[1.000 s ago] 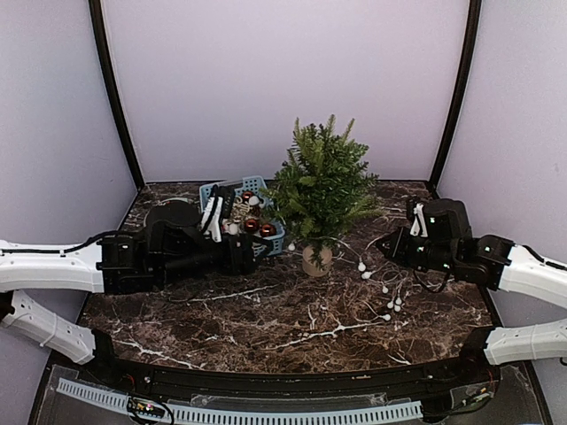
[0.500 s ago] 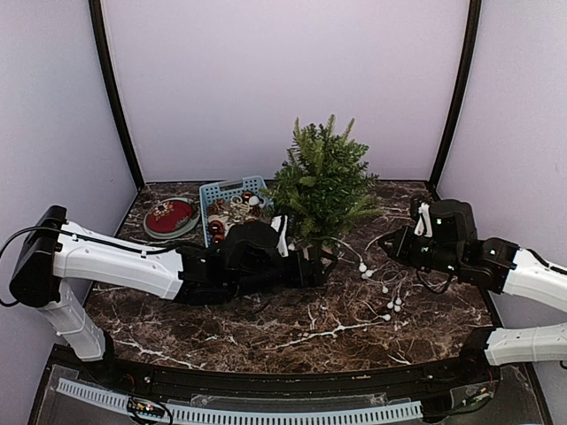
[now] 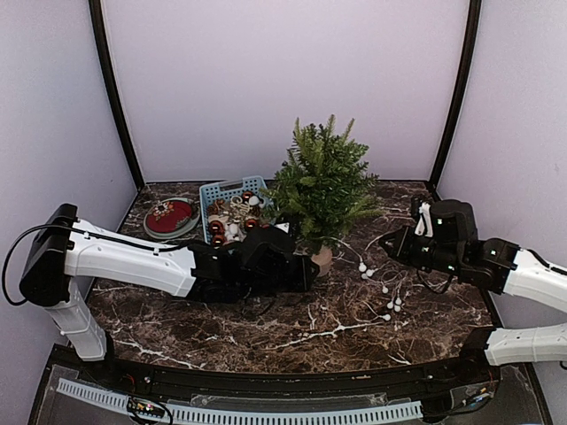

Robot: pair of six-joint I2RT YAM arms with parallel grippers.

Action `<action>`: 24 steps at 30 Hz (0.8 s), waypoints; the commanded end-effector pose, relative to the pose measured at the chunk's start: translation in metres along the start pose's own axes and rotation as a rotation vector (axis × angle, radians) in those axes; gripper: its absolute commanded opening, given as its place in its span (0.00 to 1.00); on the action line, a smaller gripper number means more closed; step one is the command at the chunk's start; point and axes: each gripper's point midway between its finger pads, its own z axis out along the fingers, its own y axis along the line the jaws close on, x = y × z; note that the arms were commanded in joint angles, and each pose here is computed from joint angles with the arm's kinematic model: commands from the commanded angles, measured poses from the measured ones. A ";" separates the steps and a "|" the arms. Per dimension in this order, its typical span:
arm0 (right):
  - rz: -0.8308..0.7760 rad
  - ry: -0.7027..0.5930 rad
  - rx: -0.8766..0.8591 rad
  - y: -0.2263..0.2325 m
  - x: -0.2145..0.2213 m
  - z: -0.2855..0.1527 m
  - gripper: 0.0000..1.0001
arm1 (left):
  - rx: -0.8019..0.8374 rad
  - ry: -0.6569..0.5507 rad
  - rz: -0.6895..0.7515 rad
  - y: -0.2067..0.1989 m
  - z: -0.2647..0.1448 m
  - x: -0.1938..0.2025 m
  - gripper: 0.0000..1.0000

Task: Decorate the small christmas tree
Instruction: Wrap the side of the string light in the gap of the branches.

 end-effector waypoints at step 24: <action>-0.404 0.080 -0.111 0.070 -0.027 -0.040 0.00 | 0.085 0.049 0.267 0.021 -0.058 -0.033 0.00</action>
